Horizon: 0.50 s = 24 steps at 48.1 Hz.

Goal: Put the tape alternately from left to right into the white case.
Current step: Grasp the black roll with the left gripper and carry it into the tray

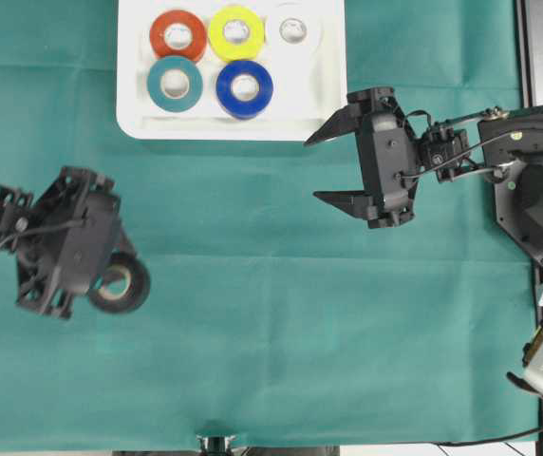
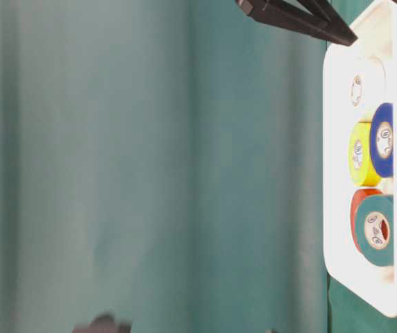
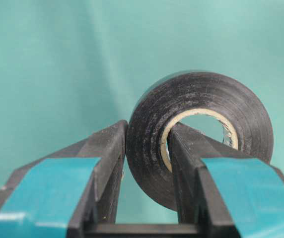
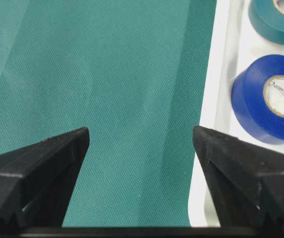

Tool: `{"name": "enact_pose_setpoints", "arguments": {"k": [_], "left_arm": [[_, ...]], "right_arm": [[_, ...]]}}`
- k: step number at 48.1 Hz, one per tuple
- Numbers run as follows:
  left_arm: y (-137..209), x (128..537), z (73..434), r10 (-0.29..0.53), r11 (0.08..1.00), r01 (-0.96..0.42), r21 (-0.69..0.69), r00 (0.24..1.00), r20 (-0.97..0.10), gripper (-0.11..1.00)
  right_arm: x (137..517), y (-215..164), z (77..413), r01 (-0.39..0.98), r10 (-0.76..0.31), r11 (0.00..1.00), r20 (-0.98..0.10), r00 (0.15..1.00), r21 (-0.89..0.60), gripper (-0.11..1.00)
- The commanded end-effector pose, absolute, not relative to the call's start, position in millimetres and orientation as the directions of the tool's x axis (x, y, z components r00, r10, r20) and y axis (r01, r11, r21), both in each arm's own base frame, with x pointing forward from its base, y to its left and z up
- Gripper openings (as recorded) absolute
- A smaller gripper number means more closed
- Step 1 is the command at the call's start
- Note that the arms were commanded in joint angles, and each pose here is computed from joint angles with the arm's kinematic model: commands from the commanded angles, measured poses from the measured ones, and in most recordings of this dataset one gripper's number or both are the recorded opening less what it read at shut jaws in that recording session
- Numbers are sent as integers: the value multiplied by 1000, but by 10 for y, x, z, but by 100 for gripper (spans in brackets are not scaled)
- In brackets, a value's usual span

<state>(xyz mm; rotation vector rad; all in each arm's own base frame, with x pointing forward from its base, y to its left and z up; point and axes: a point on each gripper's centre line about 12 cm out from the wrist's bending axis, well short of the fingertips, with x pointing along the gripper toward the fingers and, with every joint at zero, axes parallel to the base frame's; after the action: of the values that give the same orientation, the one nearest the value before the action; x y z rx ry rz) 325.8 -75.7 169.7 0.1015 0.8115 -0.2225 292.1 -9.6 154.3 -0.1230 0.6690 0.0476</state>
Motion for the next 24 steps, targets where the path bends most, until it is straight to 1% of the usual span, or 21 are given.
{"name": "enact_pose_setpoints", "arguments": {"k": [1, 12, 24], "left_arm": [[-600, 3403, 1811, -127, 983, 184, 6, 704, -698, 24], [-143, 3637, 1779, -31, 999, 49, 7, 731, -682, 24], [271, 3863, 1884, 54, 998, -62, 9, 788, -613, 24]], "right_arm": [[2941, -92, 1592, -82, 8, 992, -604, 797, -95, 83], [2949, -77, 1603, -89, 18, 992, -592, 806, -92, 83], [2946, -69, 1591, -93, 24, 992, -588, 809, -87, 83]]}}
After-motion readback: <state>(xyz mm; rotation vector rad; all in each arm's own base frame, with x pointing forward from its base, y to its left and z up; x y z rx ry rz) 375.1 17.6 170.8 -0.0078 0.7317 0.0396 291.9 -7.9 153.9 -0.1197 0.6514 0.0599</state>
